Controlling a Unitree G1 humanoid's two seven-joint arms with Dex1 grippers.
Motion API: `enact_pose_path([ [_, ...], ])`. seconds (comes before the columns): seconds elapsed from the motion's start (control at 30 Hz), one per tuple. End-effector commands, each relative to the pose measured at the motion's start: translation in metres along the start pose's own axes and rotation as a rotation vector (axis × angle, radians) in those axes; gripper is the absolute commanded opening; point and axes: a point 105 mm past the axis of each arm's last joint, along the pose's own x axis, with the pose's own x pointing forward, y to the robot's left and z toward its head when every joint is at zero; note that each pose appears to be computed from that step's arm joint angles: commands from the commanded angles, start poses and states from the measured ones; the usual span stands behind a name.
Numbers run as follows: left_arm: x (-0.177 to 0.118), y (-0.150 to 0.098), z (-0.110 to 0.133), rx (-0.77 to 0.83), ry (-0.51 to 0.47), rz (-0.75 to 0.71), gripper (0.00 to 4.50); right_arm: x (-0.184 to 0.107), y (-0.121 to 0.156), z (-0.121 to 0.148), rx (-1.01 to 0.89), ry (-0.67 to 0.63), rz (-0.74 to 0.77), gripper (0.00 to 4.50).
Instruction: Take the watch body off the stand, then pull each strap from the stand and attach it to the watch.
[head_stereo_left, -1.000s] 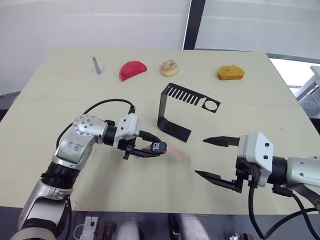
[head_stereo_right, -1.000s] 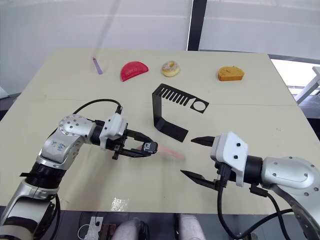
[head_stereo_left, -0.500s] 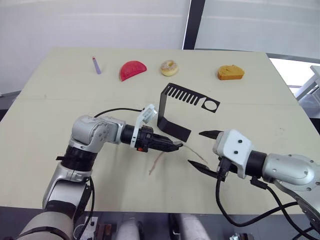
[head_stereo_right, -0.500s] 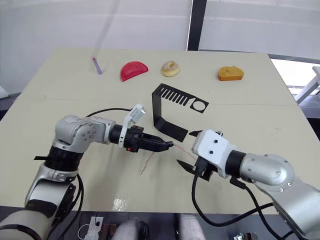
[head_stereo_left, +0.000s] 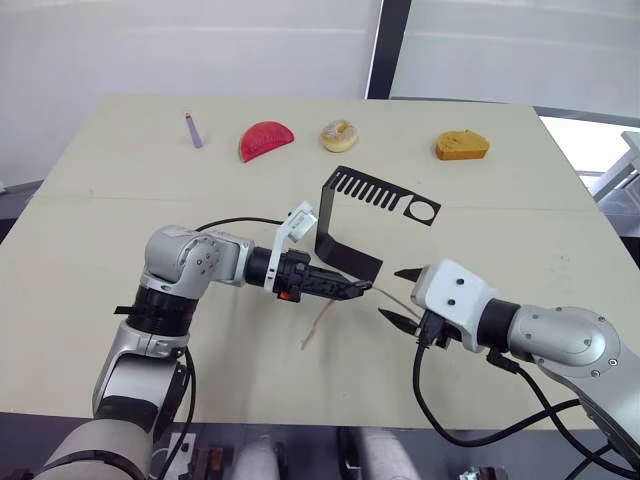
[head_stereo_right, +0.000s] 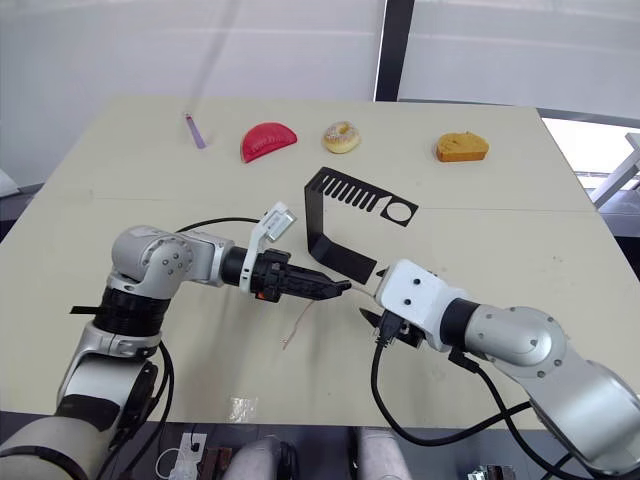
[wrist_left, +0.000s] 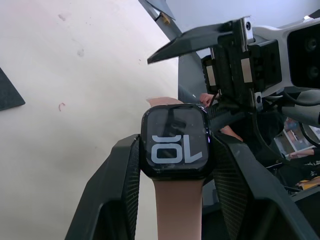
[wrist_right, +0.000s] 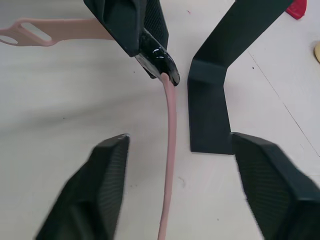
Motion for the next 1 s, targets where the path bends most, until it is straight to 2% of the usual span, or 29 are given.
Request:
enact_pose_path([
  [0.03,-0.0002,-0.0114,0.0098,0.05,-0.024,-0.035,1.59,0.0005,-0.0032,0.0067,-0.023,-0.023,-0.021,3.19],
  [0.6,0.0012,-0.0153,0.0125,0.064,-0.04,-0.051,1.59,0.0047,-0.0064,0.0031,-0.036,-0.007,-0.027,3.19],
  [0.7,0.0016,-0.0153,0.0128,0.065,-0.042,-0.052,1.59,0.0049,-0.006,0.0036,-0.037,-0.01,-0.023,2.33],
  [0.8,0.0019,-0.0154,0.0127,0.066,-0.043,-0.054,1.59,0.0053,-0.005,0.0048,-0.039,-0.015,-0.017,0.84],
  [0.87,0.0021,-0.0152,0.0127,0.067,-0.044,-0.053,1.59,0.0054,-0.0044,0.0057,-0.041,-0.018,-0.015,0.03],
  [1.0,0.0028,-0.0145,0.012,0.067,-0.043,-0.051,1.59,0.0052,-0.0043,0.0072,-0.046,-0.022,-0.013,0.03],
])
